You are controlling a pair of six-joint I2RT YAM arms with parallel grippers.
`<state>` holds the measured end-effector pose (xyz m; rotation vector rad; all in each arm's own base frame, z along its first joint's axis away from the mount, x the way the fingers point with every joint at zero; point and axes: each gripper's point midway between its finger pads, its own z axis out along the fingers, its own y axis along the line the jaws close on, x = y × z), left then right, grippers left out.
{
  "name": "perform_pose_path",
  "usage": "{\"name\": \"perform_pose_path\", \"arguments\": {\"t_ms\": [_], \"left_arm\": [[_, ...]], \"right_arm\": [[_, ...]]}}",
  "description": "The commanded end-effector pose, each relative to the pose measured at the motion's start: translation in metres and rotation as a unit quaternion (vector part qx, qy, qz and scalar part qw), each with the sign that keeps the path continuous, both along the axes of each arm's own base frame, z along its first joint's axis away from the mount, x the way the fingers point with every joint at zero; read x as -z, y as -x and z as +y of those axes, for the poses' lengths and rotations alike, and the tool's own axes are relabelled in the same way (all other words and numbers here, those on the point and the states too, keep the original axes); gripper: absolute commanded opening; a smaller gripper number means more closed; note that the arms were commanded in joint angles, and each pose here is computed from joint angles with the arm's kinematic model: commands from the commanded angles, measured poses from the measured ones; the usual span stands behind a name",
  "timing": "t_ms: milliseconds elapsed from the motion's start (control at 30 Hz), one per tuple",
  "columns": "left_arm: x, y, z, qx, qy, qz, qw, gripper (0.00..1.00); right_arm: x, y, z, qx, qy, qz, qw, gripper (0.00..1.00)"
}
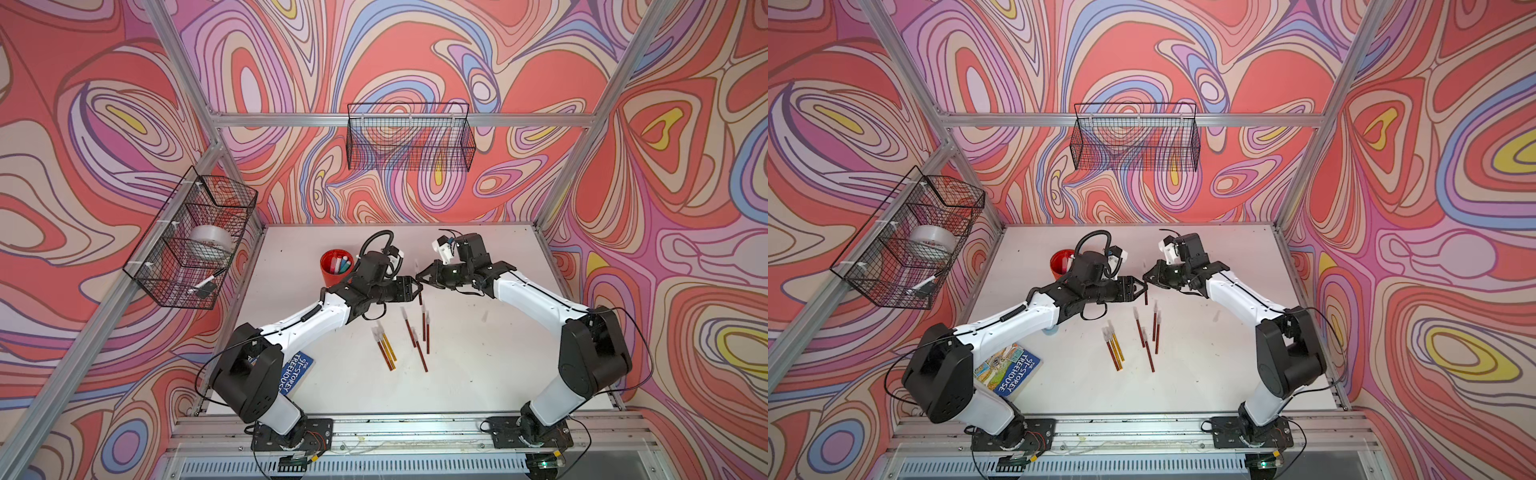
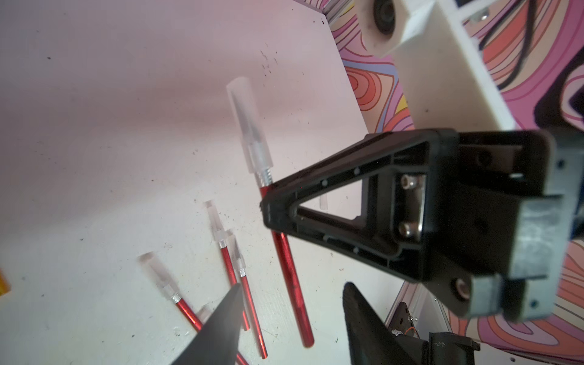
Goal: Remove protective caps from carving knives
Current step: Remove the protective sleeve from the carving knife.
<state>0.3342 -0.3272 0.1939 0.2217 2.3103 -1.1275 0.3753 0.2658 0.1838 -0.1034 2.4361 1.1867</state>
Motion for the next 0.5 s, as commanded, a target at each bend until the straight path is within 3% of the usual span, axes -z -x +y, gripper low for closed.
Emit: {"name": "perform_pose_path", "arguments": {"t_ms": [0,100,300,467], "left_arm": [[-0.017,-0.004,-0.017,0.024,0.041,-0.004,0.999,0.45],[-0.012,-0.004,-0.021,0.022,0.04,0.001,0.999,0.4],[-0.01,0.0,-0.021,0.018,0.028,-0.002,0.999,0.38],[-0.009,0.005,-0.015,0.01,0.016,-0.006,1.0,0.47]], "right_arm": [[-0.016,0.007,0.003,-0.01,-0.027,-0.012,1.0,0.0],[-0.018,0.008,0.004,-0.012,-0.034,-0.012,0.999,0.0],[-0.025,0.006,0.004,-0.012,-0.035,-0.023,0.999,0.0],[-0.032,0.003,0.002,-0.008,-0.033,-0.034,0.999,0.0]]}}
